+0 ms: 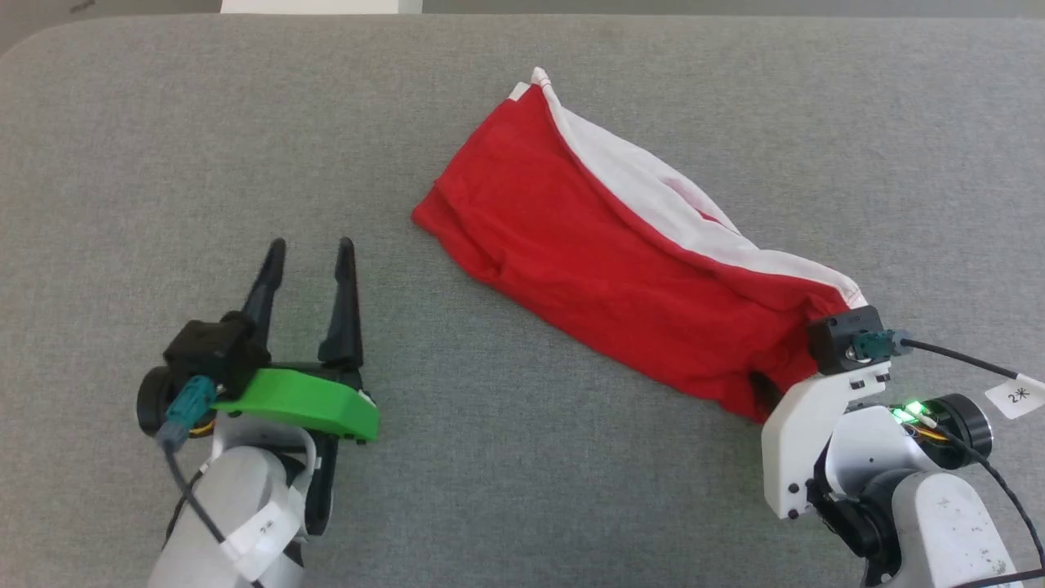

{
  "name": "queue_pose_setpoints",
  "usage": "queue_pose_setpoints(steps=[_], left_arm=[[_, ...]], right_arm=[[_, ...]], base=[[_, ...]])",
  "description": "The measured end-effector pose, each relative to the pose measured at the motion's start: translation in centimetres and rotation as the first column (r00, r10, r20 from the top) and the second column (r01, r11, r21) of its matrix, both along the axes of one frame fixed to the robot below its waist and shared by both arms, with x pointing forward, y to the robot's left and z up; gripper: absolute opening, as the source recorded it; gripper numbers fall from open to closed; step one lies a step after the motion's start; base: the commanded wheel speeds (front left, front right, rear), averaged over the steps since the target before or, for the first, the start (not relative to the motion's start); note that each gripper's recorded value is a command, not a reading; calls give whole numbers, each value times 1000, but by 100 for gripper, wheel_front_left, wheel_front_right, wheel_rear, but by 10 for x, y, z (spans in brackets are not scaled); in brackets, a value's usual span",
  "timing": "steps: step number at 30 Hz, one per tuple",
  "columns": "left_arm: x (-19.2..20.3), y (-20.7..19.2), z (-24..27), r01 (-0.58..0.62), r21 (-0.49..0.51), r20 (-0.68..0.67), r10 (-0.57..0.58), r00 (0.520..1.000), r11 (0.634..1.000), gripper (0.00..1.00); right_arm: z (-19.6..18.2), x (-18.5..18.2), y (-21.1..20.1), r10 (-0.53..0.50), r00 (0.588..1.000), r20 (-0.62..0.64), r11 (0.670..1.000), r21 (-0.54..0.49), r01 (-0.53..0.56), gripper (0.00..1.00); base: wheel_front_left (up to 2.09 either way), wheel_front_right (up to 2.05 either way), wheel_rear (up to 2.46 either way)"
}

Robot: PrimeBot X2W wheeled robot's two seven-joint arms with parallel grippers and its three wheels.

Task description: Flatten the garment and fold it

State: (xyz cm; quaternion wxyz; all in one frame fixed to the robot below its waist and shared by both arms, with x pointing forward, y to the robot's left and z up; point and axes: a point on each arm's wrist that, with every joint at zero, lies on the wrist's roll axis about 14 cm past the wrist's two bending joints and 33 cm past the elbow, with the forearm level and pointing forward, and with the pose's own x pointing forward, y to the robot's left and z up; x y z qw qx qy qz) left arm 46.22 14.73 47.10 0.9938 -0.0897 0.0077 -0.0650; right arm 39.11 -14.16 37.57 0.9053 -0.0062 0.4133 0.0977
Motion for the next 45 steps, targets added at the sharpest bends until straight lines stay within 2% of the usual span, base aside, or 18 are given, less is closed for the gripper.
queue_pose_setpoints(steps=[5,9,13,18,22,30,31,32,33,37,41,45], left_arm=[[7,-21,-12,64,-37,-105,-68,992,997,100],[27,-46,-16,129,-72,-242,-143,960,989,100],[46,-68,-25,166,-86,-408,-186,894,982,100],[54,-74,-53,185,-13,-619,-154,770,983,100],[58,-73,-65,221,60,-692,-119,712,973,100],[56,-69,-91,260,121,-788,-67,612,958,100],[55,-69,-93,259,120,-794,-64,604,958,44],[55,-69,-93,257,115,-796,-66,601,959,13],[55,-69,-93,252,103,-799,-71,598,962,0],[54,-74,-91,243,35,-801,-118,586,969,0],[54,-74,-83,215,-25,-773,-155,616,976,0],[45,-71,-78,197,-80,-762,-187,620,977,0]], right_arm=[[9,2,-5,-21,999,25,1000,12,21,0],[13,3,-5,-24,999,35,999,22,23,0],[13,2,-2,-15,999,30,1000,23,14,0],[10,-1,1,-6,1000,17,1000,31,6,0],[6,-3,0,-14,1000,5,999,35,14,0],[2,-5,-3,-26,1000,-4,999,42,26,0],[1,-5,-3,-26,1000,-3,999,44,26,0],[1,-5,-2,-25,1000,-3,999,46,25,0],[1,-5,-1,-23,1000,-2,999,49,23,0],[1,-3,2,-15,1000,-1,998,54,15,0],[3,-1,7,-10,1000,9,997,76,9,0],[7,0,11,-9,1000,13,994,106,7,0]], base=[[0,0,0],[0,0,0],[0,0,0],[0,0,0],[0,0,0],[0,0,0],[0,0,0],[0,0,0],[0,0,0],[0,0,0],[0,0,0],[0,0,0]])
